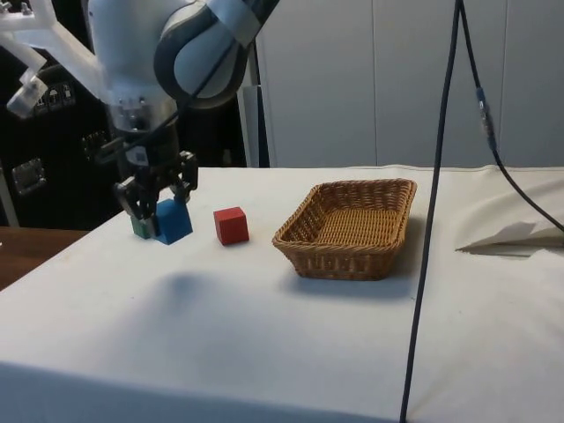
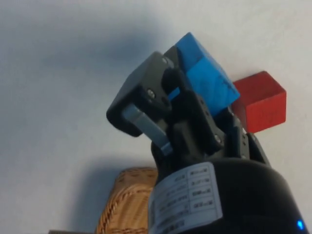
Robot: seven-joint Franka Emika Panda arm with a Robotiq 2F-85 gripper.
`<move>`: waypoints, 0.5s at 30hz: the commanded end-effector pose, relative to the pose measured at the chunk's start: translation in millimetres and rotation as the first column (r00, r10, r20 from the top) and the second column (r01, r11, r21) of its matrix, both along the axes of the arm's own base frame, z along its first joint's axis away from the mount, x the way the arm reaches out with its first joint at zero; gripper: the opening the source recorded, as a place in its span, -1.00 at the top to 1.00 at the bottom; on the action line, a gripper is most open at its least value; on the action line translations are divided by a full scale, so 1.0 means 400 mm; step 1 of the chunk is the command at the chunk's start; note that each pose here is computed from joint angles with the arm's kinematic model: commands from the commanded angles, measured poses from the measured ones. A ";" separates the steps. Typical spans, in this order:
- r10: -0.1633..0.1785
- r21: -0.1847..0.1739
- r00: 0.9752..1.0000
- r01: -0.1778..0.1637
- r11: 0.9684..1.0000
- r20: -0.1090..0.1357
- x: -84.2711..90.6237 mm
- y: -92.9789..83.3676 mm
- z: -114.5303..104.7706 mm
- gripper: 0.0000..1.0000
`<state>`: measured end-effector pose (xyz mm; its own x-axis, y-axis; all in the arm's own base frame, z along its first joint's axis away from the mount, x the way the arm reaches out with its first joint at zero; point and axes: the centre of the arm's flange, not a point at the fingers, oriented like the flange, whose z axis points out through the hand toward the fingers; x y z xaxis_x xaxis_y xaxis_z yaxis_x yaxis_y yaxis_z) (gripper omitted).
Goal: Pick up the blue cube and place it into the basket.
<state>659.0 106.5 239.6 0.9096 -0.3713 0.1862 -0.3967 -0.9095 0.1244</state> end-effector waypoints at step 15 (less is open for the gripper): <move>0.050 0.006 0.999 -0.050 0.999 -0.012 -0.074 -0.039 0.041 0.95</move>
<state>632.5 91.7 253.2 0.9279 -0.3310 0.1718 -0.3557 -0.9240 0.1407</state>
